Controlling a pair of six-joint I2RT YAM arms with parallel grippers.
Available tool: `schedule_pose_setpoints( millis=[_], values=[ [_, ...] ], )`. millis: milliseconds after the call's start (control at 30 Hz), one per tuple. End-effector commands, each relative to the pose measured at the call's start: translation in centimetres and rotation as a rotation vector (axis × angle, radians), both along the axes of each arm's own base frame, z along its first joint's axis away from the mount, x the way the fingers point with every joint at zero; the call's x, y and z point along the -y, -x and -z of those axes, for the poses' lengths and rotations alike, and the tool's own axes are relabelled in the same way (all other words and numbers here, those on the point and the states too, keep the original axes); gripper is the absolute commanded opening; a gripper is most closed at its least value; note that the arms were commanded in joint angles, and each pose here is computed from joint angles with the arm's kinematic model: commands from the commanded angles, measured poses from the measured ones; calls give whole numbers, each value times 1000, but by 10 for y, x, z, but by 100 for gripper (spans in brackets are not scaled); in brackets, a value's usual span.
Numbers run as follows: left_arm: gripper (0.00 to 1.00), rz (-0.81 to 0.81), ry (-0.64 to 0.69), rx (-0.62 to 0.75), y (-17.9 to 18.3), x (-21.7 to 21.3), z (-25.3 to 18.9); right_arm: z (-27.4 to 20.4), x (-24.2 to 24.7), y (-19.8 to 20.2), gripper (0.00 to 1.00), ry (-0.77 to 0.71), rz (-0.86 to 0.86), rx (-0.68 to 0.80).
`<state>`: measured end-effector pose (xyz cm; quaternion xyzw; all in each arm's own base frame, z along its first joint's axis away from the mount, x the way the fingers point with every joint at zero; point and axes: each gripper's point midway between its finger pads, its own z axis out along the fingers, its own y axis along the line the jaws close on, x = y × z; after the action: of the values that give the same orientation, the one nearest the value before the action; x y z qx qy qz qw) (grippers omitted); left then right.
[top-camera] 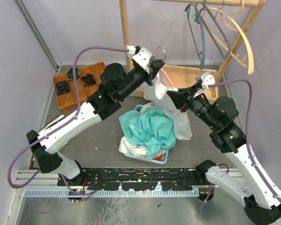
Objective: Remove the t-shirt from the hanger
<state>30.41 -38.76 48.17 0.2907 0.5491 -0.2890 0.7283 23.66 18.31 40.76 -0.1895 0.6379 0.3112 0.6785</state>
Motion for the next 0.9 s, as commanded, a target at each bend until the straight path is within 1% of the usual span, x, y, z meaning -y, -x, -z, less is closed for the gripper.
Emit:
schedule_pose_setpoints(
  millis=[0,33,67,133,200,267,300,400,567,867],
  values=[
    [0,-11,55,28,3,-6,-20,-49,5,13,1,-77,-11,154],
    [0,-12,58,27,3,-7,-21,-48,5,13,1,-76,-12,153],
    [0,-16,64,24,3,-8,-22,-47,5,13,3,-72,-11,148],
    [0,-36,82,7,2,-13,-24,-45,6,11,21,-68,1,136],
    [0,-69,100,0,0,-20,-26,-43,8,8,44,-61,18,123],
    [0,-115,115,-3,-2,-31,-28,-39,8,6,56,-44,24,107],
    [0,-143,119,-3,-4,-37,-30,-36,7,5,58,-34,20,97],
    [0,-221,120,-11,-11,-55,-34,-29,5,2,63,-15,21,73],
    [0,-282,113,-17,-16,-86,-41,-22,11,1,67,-4,46,70],
    [0,-363,132,-13,-12,-139,-58,-10,21,1,68,26,97,69]
  ],
)
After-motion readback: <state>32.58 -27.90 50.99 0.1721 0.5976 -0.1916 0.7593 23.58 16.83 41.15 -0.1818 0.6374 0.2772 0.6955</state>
